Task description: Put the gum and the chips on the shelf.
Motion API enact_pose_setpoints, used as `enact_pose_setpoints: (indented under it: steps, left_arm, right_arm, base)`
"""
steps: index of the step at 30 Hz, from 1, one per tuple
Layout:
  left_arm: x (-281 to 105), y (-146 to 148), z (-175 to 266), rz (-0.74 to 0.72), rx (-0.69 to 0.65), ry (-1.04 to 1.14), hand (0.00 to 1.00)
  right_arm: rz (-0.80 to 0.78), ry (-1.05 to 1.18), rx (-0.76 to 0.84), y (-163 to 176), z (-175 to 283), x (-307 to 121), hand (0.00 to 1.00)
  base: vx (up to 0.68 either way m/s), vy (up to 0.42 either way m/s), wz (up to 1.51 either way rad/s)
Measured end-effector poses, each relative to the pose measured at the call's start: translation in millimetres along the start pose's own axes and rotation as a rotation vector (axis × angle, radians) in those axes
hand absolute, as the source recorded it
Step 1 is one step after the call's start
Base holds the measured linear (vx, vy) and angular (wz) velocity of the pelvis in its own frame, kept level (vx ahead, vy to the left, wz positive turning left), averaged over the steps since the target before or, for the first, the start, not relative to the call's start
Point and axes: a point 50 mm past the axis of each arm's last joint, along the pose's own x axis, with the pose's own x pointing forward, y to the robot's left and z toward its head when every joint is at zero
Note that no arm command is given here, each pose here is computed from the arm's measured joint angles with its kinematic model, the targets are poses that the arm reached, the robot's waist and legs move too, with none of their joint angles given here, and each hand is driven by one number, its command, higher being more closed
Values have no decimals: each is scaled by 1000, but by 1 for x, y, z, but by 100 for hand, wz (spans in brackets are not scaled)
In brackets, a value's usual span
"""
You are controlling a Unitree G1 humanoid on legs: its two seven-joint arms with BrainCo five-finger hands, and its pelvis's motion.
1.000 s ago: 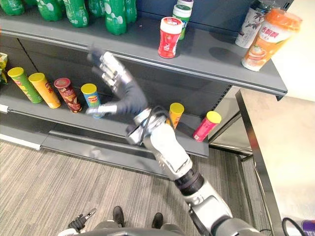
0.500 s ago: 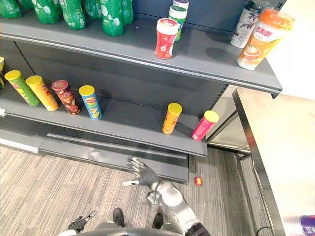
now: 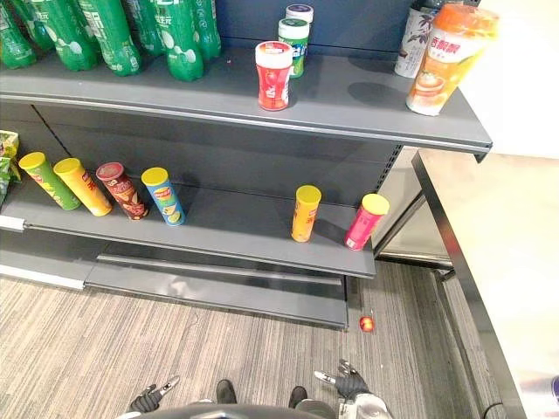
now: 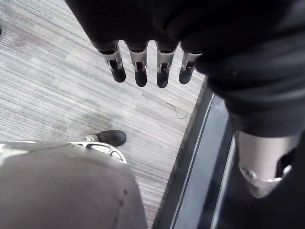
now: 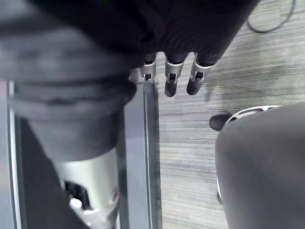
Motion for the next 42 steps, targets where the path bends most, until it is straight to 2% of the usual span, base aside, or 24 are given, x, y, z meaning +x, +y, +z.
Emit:
enact_pose_setpoints:
  steps: [6, 16, 21, 30, 36, 42]
  left_arm:
    - [-1, 0, -5, -9, -46, 14, 0]
    - [3, -4, 11, -19, -141, -26, 0]
    - [3, -9, 13, -11, -217, -34, 0]
    - [6, -15, 33, -38, -185, -101, 0]
    - [6, -22, 32, -54, -190, -88, 0]
    - [6, -29, 32, -67, -209, -87, 0]
  right_arm:
    - [-96, 30, 232, -10, -16, -4, 0]
    - [-190, 29, 402, -25, -22, -7, 0]
    - [-201, -37, 504, -18, -17, -9, 0]
    - [-224, 50, 518, -12, -38, -12, 0]
    - [-207, -2, 484, -16, -12, -2, 0]
    - [-209, -16, 490, -18, -7, -1, 0]
  base:
    - [43, 15, -8]
    - [8, 39, -14]
    - [-84, 166, -125]
    - [-22, 63, -135]
    - [-40, -240, -70]
    - [-75, -120, -10]
